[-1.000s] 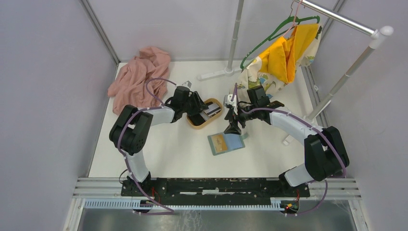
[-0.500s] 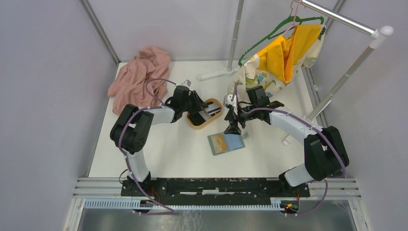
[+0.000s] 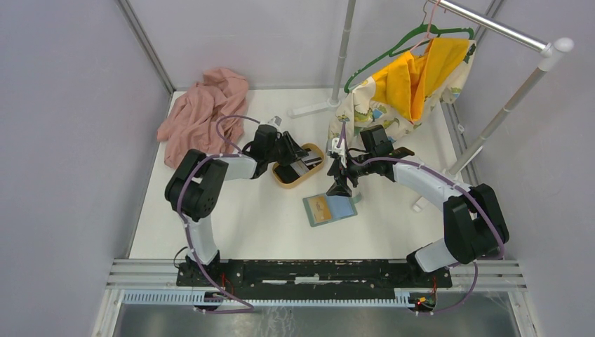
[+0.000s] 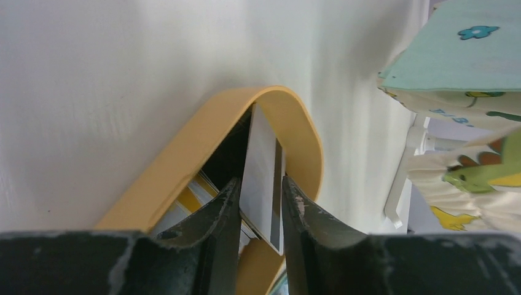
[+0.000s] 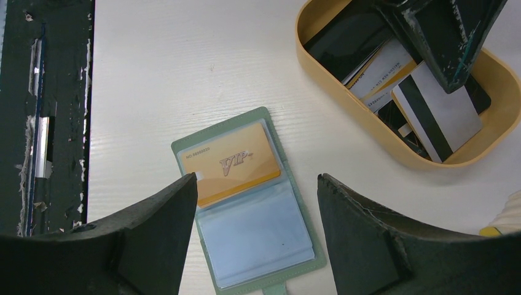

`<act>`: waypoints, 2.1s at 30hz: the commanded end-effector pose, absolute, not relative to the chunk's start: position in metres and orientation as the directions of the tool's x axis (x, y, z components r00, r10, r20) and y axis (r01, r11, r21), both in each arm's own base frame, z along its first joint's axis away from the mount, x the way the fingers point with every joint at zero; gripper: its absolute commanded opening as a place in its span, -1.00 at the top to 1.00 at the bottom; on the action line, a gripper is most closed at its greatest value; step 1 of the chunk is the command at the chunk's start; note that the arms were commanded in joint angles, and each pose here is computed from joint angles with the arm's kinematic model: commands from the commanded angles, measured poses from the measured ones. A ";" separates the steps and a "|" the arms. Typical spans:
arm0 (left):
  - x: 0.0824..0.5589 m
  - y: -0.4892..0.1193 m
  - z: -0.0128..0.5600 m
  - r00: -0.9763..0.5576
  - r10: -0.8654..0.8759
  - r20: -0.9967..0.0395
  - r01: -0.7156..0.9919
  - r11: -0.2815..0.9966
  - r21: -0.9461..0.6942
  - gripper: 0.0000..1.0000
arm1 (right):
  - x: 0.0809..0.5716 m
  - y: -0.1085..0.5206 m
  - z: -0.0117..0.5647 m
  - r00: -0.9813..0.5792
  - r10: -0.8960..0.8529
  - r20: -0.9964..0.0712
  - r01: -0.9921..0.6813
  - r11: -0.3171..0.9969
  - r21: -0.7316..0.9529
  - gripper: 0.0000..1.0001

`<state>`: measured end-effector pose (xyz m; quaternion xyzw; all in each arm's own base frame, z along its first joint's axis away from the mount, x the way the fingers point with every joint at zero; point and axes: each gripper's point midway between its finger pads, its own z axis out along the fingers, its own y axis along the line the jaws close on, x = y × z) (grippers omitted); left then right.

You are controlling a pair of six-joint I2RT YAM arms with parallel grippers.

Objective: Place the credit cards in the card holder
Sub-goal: Pick up the credit card from the storage box.

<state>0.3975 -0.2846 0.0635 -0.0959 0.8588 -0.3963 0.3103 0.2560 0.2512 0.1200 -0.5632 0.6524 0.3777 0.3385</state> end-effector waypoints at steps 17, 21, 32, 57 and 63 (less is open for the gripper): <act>0.420 -0.306 0.065 -0.794 -0.428 -0.432 0.101 0.607 -0.788 0.61 | 0.265 0.256 0.133 -0.092 -0.455 -0.886 -0.996 0.054 0.076 -0.53; 0.417 -0.302 0.074 -0.781 -0.430 -0.454 0.119 0.611 -0.783 0.87 | 0.266 0.256 0.133 -0.090 -0.456 -0.886 -0.996 0.053 0.074 -0.53; 0.408 -0.283 0.110 -0.695 -0.402 -0.597 0.227 0.665 -0.712 0.97 | 0.266 0.256 0.133 -0.091 -0.456 -0.886 -0.996 0.052 0.075 -0.53; 0.405 -0.303 0.085 -0.686 -0.320 -0.654 0.348 0.645 -0.680 0.36 | 0.266 0.255 0.127 -0.104 -0.465 -0.879 -0.995 0.053 0.089 -0.54; 0.402 -0.306 0.088 -0.709 -0.284 -0.646 0.354 0.648 -0.674 0.26 | 0.266 0.255 0.126 -0.104 -0.466 -0.879 -0.995 0.053 0.089 -0.54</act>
